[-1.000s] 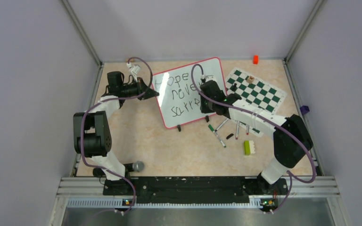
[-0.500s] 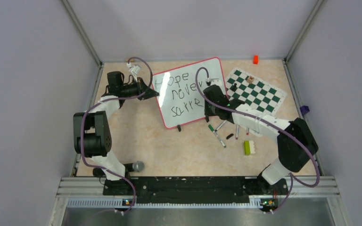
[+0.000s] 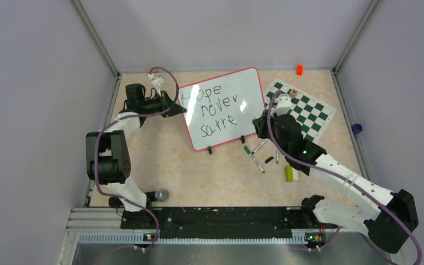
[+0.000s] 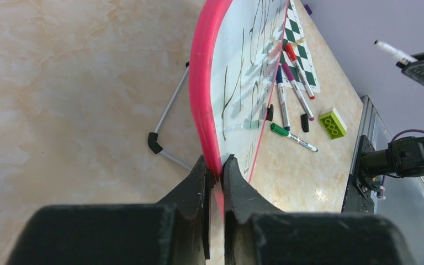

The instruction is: Write a sentence on the whiteboard

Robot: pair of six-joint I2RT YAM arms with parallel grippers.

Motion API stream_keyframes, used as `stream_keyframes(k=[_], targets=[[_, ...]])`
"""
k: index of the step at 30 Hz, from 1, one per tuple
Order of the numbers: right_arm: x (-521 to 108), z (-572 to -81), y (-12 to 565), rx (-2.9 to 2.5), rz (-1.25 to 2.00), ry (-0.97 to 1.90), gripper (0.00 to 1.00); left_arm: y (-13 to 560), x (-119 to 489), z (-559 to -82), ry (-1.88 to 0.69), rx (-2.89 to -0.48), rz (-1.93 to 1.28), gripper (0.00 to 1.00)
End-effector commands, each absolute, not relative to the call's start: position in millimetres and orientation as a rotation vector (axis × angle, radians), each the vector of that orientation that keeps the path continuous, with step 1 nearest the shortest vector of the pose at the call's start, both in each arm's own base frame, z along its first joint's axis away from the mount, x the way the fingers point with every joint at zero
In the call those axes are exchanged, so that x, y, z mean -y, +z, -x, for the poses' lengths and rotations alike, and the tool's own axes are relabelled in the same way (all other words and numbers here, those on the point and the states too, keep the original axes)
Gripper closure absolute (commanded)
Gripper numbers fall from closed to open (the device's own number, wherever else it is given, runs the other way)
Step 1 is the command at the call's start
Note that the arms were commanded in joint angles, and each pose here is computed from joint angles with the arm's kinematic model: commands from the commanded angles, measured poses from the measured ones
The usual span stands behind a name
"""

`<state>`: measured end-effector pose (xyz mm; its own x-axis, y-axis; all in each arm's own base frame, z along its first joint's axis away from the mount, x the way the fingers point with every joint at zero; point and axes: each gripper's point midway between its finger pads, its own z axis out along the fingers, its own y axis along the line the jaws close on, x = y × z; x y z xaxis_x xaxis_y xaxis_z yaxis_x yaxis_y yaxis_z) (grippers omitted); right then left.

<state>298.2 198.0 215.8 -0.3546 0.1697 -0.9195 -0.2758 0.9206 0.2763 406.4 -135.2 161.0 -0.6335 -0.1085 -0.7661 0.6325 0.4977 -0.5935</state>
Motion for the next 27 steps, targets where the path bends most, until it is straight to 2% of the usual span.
stream_keyframes(k=[1, 10, 27], targets=[[-187, -313, 240, -1.885, 0.138, 0.315, 1.00, 122, 126, -421, -0.971, -2.036, -0.453, 1.00], [-214, -307, 211, -2.070, 0.432, 0.307, 1.00, 122, 125, -422, -0.961, -2.038, -0.452, 1.00], [-244, -338, 194, -2.106, 0.450, 0.316, 1.00, 121, 126, -420, -0.961, -2.035, -0.478, 1.00]])
